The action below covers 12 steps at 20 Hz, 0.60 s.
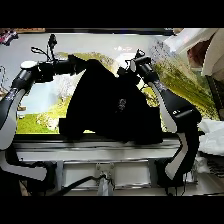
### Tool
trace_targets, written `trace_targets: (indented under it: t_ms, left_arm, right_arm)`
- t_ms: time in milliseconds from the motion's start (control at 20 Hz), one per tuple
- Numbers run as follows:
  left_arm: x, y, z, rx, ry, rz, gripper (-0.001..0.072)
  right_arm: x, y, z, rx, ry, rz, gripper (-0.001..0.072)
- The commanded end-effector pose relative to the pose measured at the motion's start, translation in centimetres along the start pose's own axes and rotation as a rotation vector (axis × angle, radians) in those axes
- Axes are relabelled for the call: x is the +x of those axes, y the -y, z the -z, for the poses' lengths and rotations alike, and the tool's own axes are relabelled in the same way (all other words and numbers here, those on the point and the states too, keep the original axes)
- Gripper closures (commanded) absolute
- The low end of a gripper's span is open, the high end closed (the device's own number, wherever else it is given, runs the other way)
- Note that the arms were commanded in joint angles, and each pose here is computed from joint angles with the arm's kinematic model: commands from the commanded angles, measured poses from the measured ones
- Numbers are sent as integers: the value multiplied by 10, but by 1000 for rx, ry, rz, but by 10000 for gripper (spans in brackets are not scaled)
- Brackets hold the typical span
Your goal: Fold the clothes and pants, and hang the long-sleeved shirts on hangers.
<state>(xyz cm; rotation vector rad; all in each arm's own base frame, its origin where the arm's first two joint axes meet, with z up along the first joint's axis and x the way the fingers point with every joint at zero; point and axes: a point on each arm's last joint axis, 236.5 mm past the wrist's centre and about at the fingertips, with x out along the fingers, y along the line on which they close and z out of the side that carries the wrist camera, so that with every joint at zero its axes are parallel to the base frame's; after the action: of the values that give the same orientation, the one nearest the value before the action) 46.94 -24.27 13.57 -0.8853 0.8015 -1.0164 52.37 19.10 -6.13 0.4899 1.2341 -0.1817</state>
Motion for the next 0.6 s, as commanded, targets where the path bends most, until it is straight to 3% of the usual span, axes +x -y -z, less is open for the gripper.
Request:
trace_targets:
  t_ms: [0,200,350,450,550]
  left_arm:
    - [0,9,4,-1,-16,30,695]
    - [-2,13,3,6,-12,33,696]
    - [-2,14,3,8,-14,35,696]
    - [-3,13,3,8,-14,34,695]
    - [-3,13,3,8,-13,34,695]
  right_arm:
    - [8,8,-8,16,7,7,244]
    - [10,42,-9,-13,-36,97,303]
    - [13,48,-6,-38,-56,114,308]
    - [12,51,-3,-66,-73,127,378]
    - [12,52,-1,-88,-81,130,381]
